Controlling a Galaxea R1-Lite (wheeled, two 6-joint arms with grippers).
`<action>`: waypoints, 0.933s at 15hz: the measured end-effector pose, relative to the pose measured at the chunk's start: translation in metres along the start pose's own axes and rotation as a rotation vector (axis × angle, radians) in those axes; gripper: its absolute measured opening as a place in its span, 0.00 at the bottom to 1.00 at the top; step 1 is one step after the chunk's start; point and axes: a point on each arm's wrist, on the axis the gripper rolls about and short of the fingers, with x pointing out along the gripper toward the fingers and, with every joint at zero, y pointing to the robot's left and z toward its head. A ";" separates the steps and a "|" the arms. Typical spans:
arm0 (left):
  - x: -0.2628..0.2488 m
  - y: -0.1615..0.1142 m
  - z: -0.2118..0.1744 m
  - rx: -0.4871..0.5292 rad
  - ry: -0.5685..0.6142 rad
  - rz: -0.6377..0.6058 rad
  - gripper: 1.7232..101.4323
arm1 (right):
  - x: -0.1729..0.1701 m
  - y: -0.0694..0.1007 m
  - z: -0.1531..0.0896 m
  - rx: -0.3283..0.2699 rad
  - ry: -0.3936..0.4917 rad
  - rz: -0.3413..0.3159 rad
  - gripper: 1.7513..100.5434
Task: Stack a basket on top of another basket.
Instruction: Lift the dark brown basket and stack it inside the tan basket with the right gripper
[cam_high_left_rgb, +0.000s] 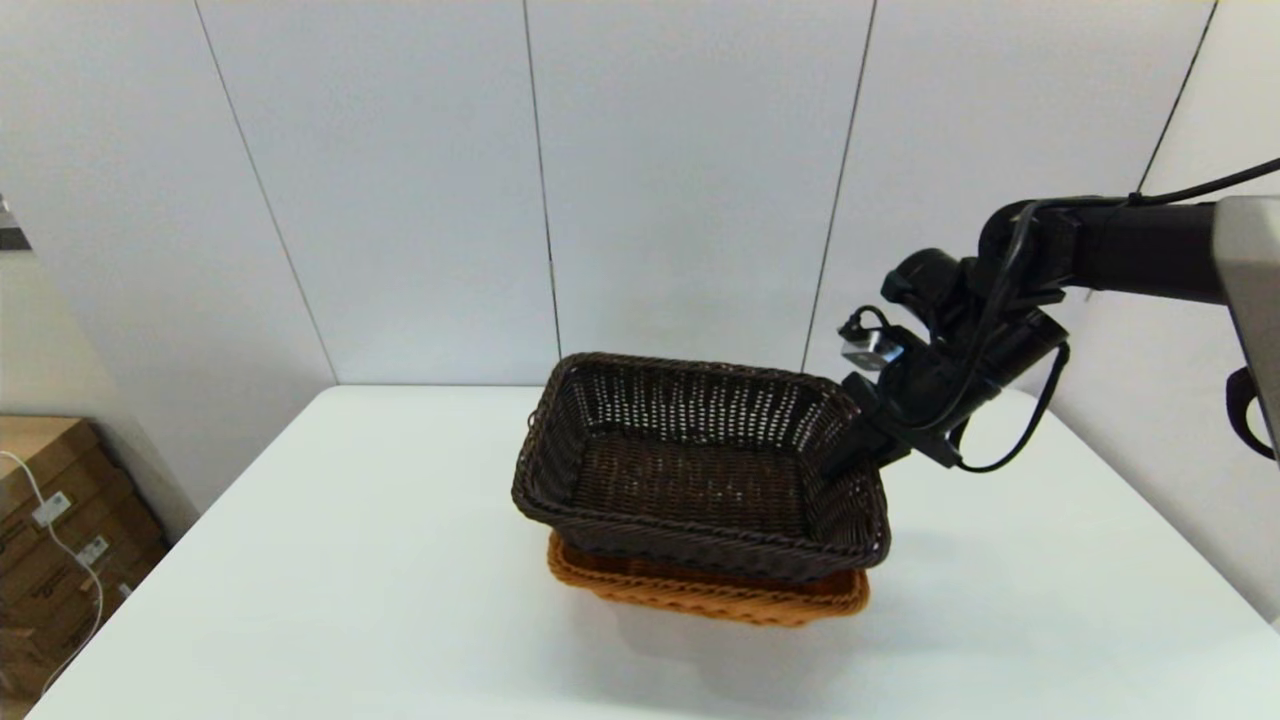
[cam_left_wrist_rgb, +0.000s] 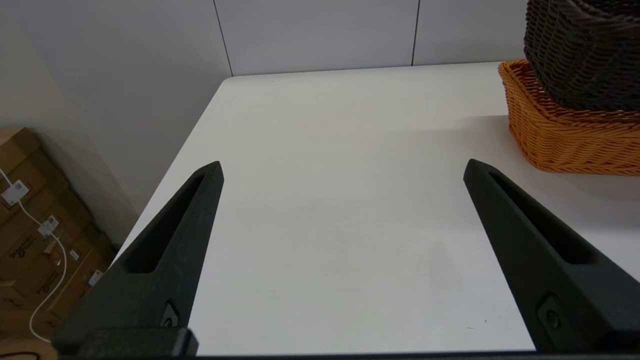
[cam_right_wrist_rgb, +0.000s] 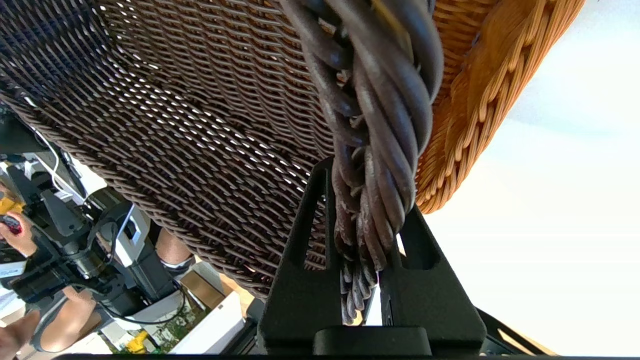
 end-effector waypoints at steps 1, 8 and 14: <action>0.000 0.000 0.000 0.000 0.000 0.000 0.96 | 0.001 -0.001 0.001 0.001 -0.001 -0.001 0.13; 0.000 0.000 0.000 0.000 0.000 0.000 0.96 | 0.010 -0.009 0.007 0.013 0.002 -0.014 0.13; 0.000 0.000 0.000 0.000 0.000 0.000 0.96 | 0.023 -0.011 0.009 0.014 0.031 -0.055 0.13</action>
